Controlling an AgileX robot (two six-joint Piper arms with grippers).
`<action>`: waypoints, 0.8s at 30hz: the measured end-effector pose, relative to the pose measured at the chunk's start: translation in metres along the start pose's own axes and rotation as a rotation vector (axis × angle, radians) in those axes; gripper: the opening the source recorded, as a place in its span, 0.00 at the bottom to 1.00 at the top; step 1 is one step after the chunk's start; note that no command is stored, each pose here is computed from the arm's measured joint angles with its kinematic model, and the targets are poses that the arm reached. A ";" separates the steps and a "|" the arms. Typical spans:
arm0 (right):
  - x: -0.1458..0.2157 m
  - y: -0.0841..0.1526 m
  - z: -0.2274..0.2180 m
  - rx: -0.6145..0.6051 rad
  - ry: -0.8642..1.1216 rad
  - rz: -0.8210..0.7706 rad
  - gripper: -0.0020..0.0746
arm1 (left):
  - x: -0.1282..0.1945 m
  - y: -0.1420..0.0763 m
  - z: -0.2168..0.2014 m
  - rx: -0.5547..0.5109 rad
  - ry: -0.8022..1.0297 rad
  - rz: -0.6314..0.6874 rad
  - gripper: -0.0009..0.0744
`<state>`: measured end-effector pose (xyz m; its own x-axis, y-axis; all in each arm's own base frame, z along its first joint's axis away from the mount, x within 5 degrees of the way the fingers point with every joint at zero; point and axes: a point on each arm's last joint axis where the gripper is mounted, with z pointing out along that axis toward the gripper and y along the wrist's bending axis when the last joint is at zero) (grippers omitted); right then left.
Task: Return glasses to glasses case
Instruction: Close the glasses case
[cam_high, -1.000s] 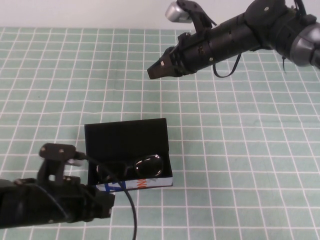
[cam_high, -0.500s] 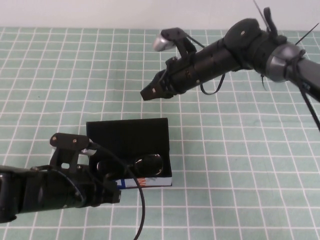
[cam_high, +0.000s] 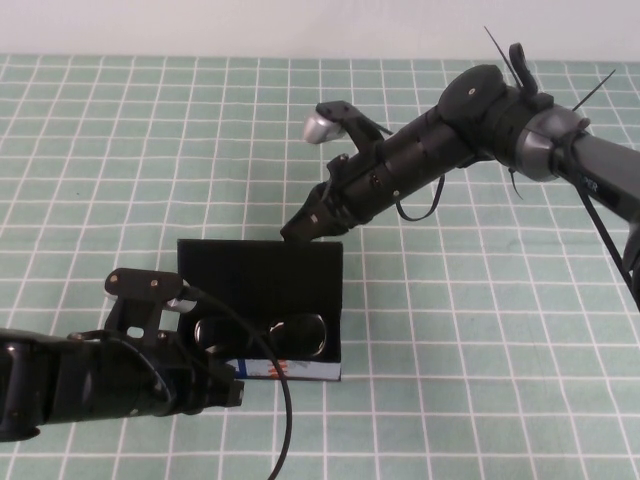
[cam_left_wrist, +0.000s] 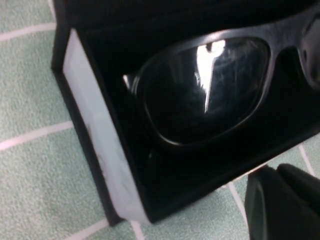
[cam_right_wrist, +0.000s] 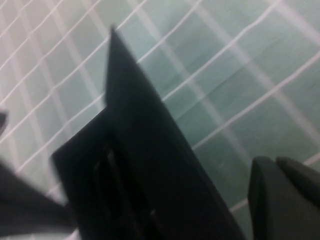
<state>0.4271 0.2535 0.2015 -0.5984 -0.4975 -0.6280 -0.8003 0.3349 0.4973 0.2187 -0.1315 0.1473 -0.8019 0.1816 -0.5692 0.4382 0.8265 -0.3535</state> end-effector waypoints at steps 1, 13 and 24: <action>0.001 0.001 0.000 -0.014 0.011 -0.007 0.01 | 0.000 0.000 0.000 -0.002 0.000 0.000 0.01; 0.001 0.008 0.000 -0.082 0.014 -0.055 0.01 | 0.000 0.001 0.000 -0.006 0.000 0.000 0.01; -0.006 0.056 0.022 -0.076 0.139 -0.182 0.01 | 0.001 0.002 0.002 -0.014 0.007 0.004 0.01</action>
<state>0.3846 0.2932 0.2198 -0.4291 -0.6511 -0.6260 -0.8866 0.1711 0.4298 0.2194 -0.1307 0.1449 -0.8033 0.1886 -0.5649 0.4355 0.8331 -0.3411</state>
